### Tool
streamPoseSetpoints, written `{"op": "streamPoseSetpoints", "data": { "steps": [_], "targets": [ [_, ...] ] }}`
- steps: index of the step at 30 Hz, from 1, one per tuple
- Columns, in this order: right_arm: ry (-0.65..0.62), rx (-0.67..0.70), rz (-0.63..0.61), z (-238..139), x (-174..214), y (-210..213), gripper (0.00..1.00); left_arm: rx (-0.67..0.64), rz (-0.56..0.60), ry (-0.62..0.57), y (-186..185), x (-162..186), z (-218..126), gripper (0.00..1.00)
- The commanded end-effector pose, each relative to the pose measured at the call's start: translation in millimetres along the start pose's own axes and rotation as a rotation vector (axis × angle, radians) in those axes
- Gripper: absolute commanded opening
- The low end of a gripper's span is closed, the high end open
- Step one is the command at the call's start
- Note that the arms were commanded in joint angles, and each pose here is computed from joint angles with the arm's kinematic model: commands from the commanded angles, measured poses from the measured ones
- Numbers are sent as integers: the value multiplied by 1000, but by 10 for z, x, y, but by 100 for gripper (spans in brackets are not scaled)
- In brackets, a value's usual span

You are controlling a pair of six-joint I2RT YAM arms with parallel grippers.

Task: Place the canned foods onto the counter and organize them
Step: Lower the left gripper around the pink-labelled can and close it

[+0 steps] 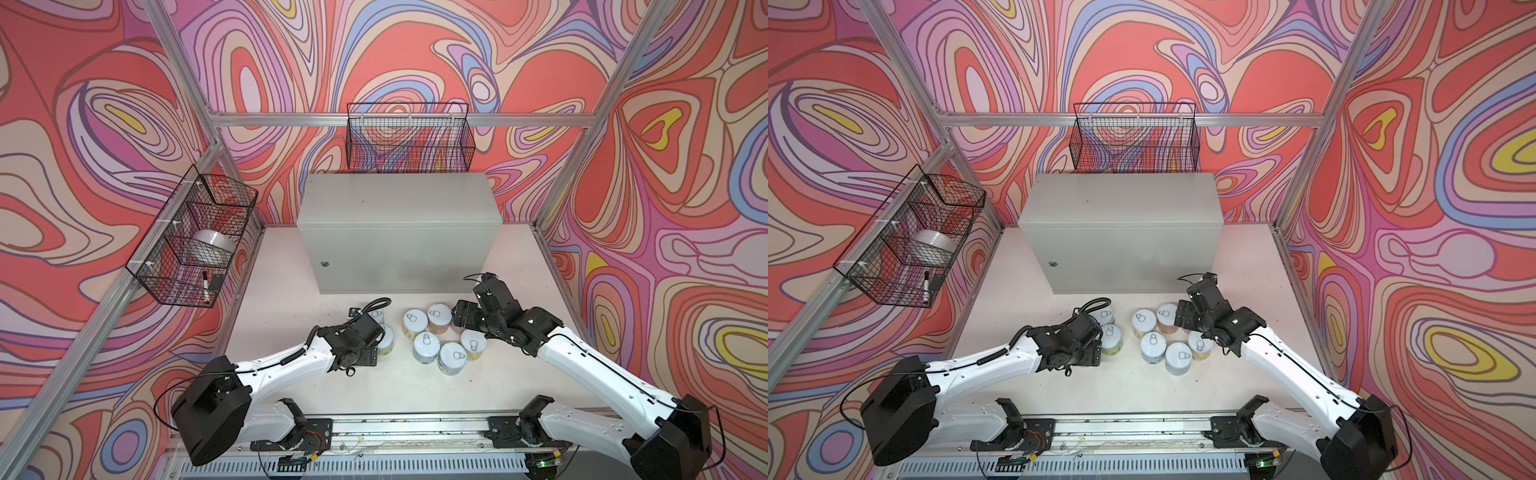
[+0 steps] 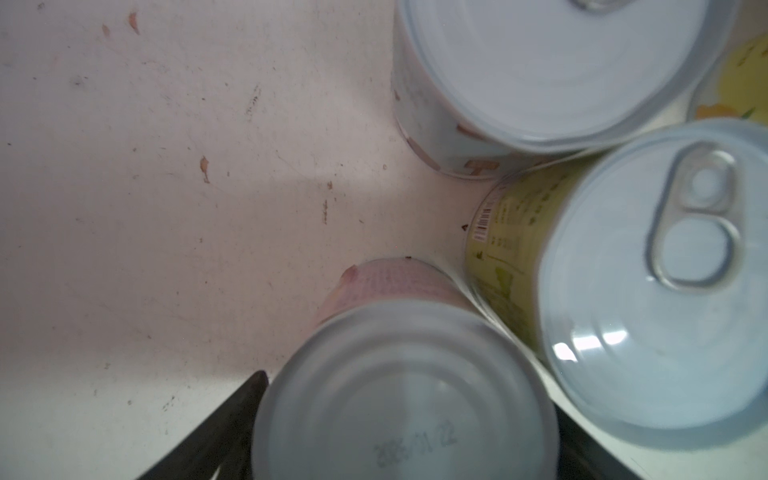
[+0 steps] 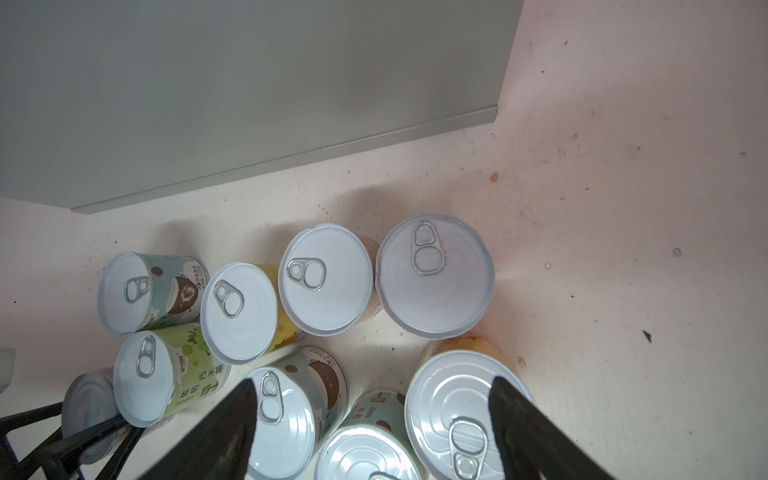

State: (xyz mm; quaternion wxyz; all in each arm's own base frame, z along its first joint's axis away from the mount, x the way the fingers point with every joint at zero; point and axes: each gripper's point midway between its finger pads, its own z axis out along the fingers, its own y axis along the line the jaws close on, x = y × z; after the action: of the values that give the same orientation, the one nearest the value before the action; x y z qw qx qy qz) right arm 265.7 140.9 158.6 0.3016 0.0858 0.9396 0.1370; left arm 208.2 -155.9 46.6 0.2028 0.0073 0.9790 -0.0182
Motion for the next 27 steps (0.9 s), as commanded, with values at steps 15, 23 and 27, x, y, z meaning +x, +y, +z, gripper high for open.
{"op": "streamPoseSetpoints", "data": {
  "steps": [15, 23, 27],
  "targets": [
    [-18, 12, -7, 29, -29, 5, 89, 1, 5, -35, -151, -167, 107, 82],
    [-10, 17, -7, 77, 0, -9, 89, 6, -10, -11, -87, -44, 127, 78],
    [-5, 17, -3, 94, 16, -13, 89, 6, -22, -2, -41, 19, 127, 78]
  ]
}}
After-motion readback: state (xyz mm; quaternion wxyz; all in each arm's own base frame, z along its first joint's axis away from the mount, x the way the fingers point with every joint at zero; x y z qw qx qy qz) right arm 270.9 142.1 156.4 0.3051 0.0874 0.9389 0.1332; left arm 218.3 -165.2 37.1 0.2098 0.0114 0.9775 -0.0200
